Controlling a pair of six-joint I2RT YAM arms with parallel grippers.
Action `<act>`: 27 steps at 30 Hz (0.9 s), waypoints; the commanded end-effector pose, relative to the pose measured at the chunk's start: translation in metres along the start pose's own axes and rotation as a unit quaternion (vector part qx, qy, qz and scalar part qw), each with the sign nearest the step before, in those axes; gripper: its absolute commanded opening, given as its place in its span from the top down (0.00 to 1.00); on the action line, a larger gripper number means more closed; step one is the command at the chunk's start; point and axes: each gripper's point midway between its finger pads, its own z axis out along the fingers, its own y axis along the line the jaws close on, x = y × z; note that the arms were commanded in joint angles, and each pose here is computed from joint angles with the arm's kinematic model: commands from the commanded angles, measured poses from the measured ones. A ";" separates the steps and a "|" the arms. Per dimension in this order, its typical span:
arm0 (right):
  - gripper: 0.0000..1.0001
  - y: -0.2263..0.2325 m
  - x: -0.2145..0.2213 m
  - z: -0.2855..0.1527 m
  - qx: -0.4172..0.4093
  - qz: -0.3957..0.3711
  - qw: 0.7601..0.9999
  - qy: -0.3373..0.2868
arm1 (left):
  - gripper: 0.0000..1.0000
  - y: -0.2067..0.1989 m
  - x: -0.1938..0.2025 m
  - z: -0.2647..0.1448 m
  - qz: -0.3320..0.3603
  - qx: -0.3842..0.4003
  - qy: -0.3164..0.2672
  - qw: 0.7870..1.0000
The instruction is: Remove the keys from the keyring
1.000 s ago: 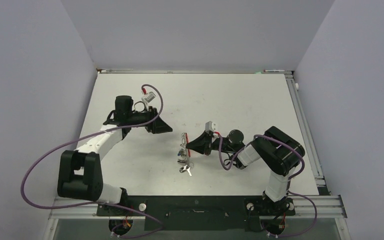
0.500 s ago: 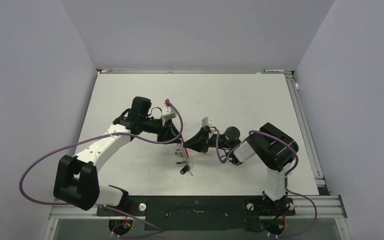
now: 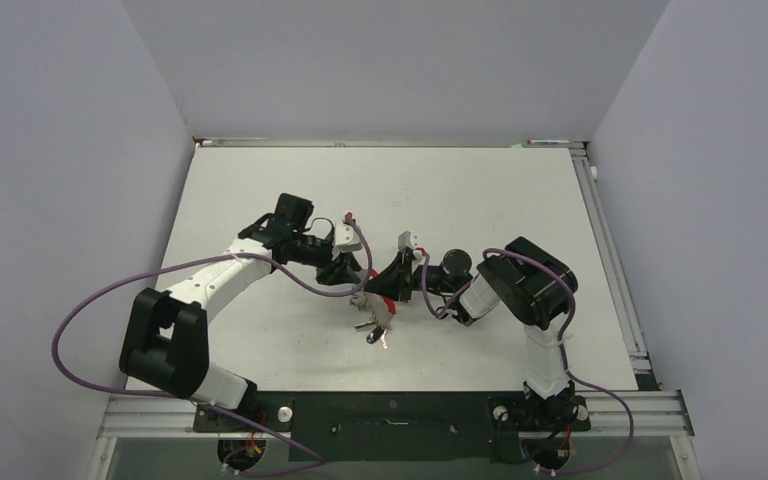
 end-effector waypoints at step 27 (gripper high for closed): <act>0.95 0.005 -0.077 -0.004 -0.013 -0.135 0.985 -0.108 | 0.87 -0.004 0.034 0.020 0.020 0.002 0.045 0.999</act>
